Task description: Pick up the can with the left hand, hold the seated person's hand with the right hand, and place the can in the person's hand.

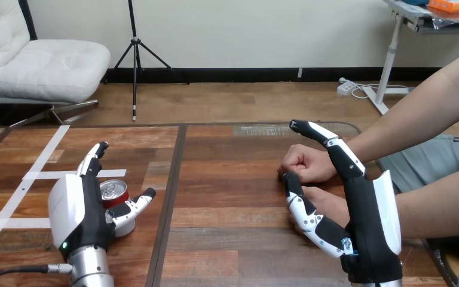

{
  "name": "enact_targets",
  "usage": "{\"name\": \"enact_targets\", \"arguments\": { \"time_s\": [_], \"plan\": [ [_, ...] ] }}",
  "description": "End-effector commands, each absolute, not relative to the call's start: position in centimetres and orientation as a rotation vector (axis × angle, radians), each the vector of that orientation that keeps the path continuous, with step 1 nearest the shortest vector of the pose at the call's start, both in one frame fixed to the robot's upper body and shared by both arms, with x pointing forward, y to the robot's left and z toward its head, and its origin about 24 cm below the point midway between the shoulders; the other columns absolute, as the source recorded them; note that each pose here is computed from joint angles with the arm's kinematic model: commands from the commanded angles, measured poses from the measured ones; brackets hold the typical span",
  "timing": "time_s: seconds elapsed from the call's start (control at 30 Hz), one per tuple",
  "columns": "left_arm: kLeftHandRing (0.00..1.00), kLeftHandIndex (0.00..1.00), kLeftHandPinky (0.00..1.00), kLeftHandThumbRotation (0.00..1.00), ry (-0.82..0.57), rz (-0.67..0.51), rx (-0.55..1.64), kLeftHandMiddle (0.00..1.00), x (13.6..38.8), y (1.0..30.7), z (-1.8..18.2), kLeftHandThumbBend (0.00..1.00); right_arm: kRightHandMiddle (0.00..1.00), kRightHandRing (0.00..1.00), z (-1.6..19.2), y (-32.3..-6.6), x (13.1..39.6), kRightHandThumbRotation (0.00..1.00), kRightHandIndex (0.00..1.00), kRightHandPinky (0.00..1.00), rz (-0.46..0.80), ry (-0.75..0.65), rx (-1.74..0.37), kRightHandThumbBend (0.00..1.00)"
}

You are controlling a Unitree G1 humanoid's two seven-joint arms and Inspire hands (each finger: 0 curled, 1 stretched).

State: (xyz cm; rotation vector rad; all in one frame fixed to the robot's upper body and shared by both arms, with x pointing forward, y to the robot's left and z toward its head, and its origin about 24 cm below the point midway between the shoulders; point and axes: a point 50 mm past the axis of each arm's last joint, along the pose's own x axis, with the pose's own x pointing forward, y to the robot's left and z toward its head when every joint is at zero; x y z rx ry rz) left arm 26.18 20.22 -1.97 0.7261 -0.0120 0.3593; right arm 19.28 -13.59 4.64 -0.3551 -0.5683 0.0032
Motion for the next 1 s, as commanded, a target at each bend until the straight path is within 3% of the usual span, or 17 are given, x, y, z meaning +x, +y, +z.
{"name": "enact_targets", "arguments": {
  "time_s": [0.0, 0.97],
  "plan": [
    [0.81, 0.85, 0.71, 0.12, -0.095, 0.360, 0.745, 0.86, 28.02, 20.46, -0.14, 0.77, 0.81, 0.83, 5.83, -13.89, 19.85, 0.00, 0.78, 0.88, -0.010, -0.637, -0.364, 0.30],
    [0.81, 0.86, 0.71, 0.14, -0.089, 0.378, 0.777, 0.85, 28.32, 21.11, -0.26, 0.80, 0.81, 0.83, 5.83, -14.00, 19.82, 0.00, 0.79, 0.89, 0.003, -0.630, -0.367, 0.31]
  ]
}}
